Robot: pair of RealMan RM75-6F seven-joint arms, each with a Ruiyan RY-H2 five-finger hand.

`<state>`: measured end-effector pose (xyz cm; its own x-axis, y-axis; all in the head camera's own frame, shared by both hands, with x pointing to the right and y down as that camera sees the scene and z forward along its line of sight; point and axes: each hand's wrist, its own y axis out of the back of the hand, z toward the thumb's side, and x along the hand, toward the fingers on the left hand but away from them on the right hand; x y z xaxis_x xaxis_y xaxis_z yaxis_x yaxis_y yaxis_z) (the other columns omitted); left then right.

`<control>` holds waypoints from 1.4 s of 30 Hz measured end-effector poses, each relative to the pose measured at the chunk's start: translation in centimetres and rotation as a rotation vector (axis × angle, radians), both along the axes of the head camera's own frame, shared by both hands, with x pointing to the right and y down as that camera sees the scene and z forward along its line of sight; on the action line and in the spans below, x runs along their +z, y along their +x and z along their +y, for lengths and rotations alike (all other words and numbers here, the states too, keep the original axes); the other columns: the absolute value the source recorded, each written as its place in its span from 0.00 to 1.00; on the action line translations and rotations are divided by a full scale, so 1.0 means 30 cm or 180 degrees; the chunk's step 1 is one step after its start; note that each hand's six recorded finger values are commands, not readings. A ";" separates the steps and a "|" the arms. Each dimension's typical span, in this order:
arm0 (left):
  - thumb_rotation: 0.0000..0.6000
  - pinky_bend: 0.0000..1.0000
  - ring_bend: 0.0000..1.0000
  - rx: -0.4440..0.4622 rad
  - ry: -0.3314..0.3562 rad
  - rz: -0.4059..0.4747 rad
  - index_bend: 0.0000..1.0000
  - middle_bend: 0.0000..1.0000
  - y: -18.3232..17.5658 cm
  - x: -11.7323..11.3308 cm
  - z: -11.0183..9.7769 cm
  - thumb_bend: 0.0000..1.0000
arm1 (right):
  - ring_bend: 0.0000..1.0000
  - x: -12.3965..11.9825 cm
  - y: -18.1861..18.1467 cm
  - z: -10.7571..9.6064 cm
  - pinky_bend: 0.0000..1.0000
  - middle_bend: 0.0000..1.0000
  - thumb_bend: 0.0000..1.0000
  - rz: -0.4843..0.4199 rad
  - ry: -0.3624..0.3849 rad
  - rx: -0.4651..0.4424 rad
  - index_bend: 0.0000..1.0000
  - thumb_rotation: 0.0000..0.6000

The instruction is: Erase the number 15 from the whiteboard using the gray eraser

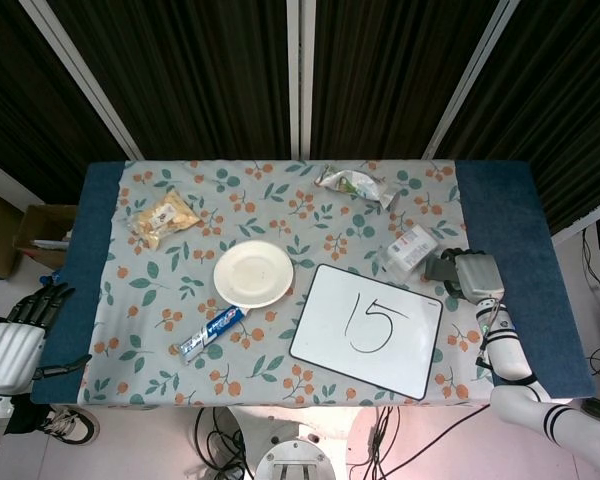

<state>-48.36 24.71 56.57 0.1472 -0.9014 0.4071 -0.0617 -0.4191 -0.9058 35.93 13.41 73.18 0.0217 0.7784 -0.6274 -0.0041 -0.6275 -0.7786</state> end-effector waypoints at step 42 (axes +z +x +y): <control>0.70 0.18 0.08 -0.0051 0.0031 0.0025 0.10 0.09 -0.024 -0.005 -0.001 0.07 | 0.50 -0.231 -0.375 0.384 0.62 0.56 0.38 -0.0703 -0.0560 -0.1582 0.66 1.00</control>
